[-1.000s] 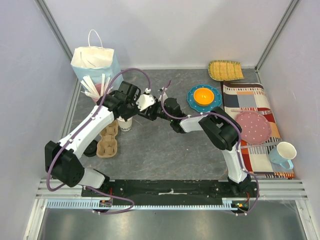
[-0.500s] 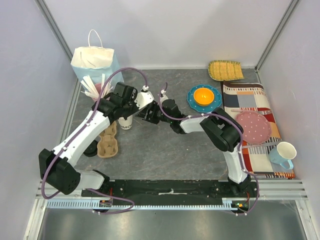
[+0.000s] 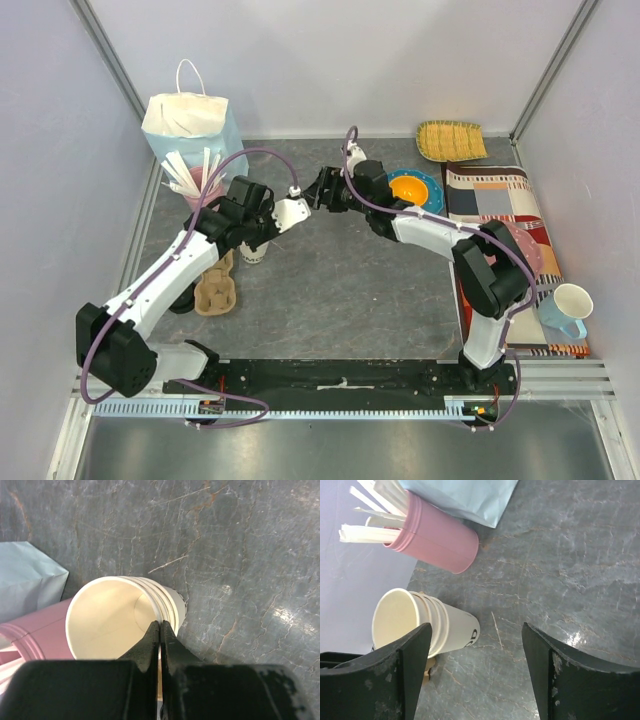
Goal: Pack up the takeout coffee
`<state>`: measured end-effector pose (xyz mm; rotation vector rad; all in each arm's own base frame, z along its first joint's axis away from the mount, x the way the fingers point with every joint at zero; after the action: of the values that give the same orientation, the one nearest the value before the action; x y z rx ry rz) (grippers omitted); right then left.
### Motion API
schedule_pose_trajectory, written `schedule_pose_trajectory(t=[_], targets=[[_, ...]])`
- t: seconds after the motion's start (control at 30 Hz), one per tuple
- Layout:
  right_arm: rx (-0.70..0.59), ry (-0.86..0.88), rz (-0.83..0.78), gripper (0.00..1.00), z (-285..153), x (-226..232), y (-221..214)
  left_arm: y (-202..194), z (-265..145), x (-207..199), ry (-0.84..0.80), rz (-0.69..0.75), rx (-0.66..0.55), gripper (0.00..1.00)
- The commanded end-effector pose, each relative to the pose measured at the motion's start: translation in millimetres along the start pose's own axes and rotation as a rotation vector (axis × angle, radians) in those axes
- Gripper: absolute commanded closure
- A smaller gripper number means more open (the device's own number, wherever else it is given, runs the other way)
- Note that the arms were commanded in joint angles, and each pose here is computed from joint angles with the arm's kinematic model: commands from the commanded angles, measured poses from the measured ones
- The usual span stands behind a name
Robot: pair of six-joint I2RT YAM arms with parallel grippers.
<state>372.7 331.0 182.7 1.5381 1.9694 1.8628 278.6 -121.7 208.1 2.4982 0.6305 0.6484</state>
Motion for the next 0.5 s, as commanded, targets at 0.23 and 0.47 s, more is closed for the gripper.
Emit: schedule_pose_trajectory(t=[0.23,0.47], targets=[[0.076,0.083,-0.166,0.20,26.0,47.2,13.1,21.2,-11.4,3.8,0.003,0.046,-0.112,0.98],[0.076,0.069,-0.189,0.20,27.4,51.0,12.5,20.2,-11.0,-0.1,-0.010,0.022,-0.123,0.98]])
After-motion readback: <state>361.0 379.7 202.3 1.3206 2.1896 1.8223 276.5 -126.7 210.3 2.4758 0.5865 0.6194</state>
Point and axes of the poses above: each gripper's point midway between its finger pads, its own z axis out along the fingers, its own x axis along the line the jaws close on, y = z × x, the point moved 5 cm from there along -z, back along the fingers, and after that the axes turned 8 degrees about -z, right-handed, at the moved point
